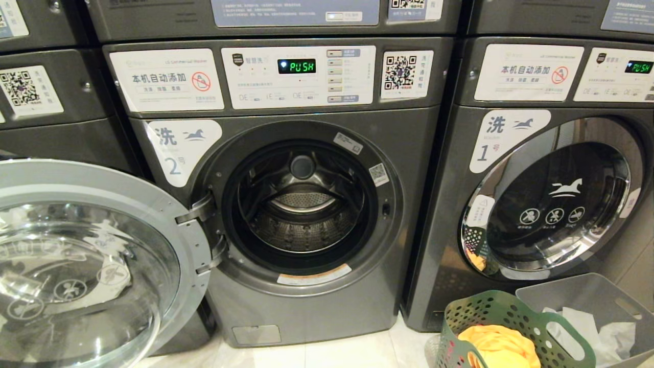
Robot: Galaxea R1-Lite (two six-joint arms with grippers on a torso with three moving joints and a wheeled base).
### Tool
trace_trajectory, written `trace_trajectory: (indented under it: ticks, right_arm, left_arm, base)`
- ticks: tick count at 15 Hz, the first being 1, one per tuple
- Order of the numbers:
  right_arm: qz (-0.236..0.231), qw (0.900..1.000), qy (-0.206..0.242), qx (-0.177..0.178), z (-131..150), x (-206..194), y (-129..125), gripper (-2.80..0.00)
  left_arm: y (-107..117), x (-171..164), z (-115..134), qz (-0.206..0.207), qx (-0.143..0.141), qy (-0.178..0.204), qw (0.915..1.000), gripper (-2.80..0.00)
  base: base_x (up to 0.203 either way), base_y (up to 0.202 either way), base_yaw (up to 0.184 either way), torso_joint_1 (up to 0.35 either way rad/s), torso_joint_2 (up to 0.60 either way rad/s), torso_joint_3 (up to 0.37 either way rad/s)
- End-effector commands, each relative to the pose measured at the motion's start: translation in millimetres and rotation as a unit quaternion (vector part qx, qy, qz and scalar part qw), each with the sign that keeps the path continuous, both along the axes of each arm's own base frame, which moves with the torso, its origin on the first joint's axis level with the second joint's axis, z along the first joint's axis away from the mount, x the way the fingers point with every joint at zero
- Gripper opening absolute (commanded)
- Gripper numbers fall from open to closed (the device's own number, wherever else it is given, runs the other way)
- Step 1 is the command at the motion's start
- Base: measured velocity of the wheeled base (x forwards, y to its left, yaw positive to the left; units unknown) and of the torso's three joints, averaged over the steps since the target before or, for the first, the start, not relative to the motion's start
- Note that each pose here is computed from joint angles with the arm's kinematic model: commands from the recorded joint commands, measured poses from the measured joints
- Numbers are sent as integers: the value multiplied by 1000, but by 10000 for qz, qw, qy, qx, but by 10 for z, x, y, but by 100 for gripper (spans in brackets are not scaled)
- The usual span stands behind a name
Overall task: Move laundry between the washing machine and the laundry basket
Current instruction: Close the washing machine door with the left hand
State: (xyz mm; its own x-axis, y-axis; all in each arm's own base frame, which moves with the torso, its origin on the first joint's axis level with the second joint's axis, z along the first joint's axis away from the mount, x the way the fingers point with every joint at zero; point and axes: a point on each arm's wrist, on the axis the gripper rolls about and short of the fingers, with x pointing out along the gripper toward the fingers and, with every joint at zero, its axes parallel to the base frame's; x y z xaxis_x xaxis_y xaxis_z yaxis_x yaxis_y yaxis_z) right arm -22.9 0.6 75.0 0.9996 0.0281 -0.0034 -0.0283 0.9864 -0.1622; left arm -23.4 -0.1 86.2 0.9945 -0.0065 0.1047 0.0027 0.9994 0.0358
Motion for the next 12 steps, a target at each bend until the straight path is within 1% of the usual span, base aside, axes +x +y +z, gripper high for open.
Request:
trace_trajectory:
  ticks: [1, 2, 3, 12]
  right_arm:
    - [5, 10000, 6, -6, 0, 1, 0, -280]
    - [5, 10000, 6, -6, 0, 1, 0, -280]
    - [5, 10000, 6, 2, 0, 1, 0, -280]
    - [13, 10000, 6, 6, 0, 1, 0, -280]
  left_arm:
    - [0, 32, -109, -7, 7, 190, 9998, -280]
    - [-1, 32, -109, -14, 0, 188, 9998, -280]
    - [-1, 32, -109, -13, 0, 188, 9998, -280]
    - [0, 32, -112, -5, 15, 203, 9998, -280]
  base:
    - [0, 0, 0, 0, 0, 0]
    - [0, 0, 0, 0, 0, 0]
    - [-129, 0, 1, 15, 3, 5]
    - [-194, 0, 1, 2, 3, 3]
